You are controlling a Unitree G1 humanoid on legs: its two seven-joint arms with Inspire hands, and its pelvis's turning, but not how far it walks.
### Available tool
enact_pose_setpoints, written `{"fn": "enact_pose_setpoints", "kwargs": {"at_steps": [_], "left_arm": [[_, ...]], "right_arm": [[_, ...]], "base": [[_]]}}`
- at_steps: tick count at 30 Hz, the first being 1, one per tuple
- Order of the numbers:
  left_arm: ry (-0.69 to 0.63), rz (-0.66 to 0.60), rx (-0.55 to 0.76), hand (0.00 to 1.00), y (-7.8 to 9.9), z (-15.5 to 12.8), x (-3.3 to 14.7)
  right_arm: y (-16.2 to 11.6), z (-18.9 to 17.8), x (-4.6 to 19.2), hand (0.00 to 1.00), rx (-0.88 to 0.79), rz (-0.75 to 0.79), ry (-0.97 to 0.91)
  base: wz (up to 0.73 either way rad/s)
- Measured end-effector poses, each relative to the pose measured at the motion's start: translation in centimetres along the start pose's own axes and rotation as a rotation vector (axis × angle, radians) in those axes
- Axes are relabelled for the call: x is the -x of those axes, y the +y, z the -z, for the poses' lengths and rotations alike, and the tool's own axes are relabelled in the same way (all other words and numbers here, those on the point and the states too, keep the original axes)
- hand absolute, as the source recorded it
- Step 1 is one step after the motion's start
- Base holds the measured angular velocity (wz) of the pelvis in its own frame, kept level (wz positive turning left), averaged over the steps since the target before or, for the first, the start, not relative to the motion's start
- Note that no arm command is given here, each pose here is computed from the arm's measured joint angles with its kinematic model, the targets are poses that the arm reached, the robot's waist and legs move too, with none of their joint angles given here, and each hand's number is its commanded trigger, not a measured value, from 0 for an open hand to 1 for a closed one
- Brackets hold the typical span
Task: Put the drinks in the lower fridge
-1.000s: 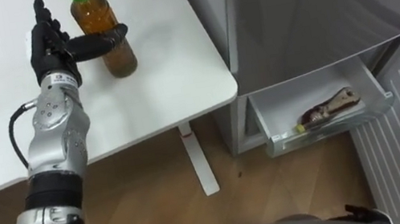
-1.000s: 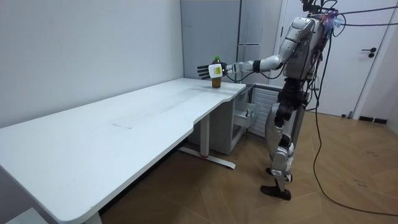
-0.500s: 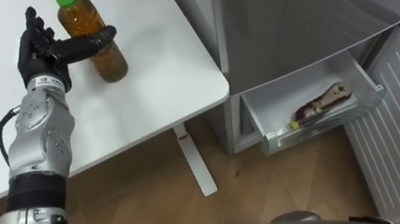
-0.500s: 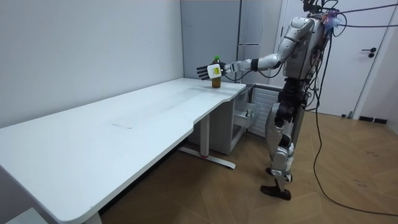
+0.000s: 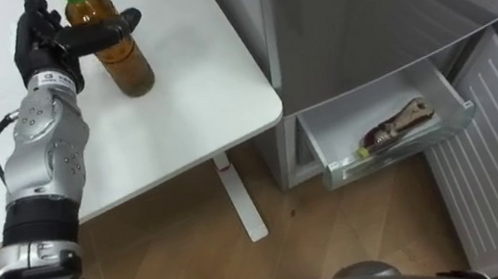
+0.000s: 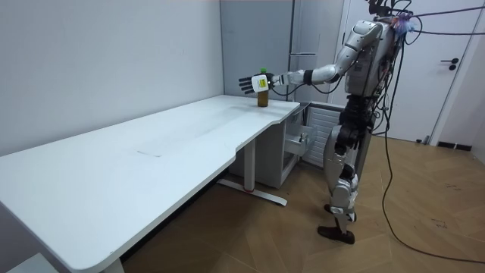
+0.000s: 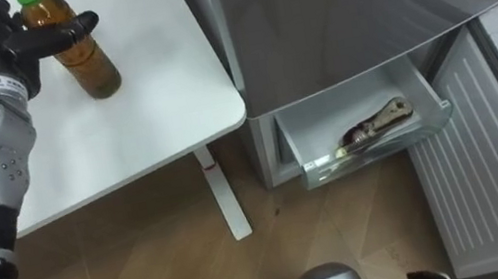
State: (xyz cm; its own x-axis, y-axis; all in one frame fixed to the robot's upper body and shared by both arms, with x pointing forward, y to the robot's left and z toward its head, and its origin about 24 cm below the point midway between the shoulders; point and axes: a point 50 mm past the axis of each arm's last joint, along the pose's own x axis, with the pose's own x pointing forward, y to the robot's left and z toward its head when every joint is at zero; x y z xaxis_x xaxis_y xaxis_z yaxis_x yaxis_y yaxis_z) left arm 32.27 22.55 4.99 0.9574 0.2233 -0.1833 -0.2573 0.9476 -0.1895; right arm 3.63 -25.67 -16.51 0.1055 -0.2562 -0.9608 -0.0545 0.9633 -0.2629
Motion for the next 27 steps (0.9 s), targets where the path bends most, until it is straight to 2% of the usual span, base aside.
{"fn": "enact_pose_setpoints", "kwargs": {"at_steps": [27], "left_arm": [[0.021, 0.045, -0.004, 1.0, -0.37, 0.12, -0.17]], "right_arm": [[0.14, -1.02, -0.02, 0.0, 0.007, -0.003, -0.027]], "base": [[-0.01]]}}
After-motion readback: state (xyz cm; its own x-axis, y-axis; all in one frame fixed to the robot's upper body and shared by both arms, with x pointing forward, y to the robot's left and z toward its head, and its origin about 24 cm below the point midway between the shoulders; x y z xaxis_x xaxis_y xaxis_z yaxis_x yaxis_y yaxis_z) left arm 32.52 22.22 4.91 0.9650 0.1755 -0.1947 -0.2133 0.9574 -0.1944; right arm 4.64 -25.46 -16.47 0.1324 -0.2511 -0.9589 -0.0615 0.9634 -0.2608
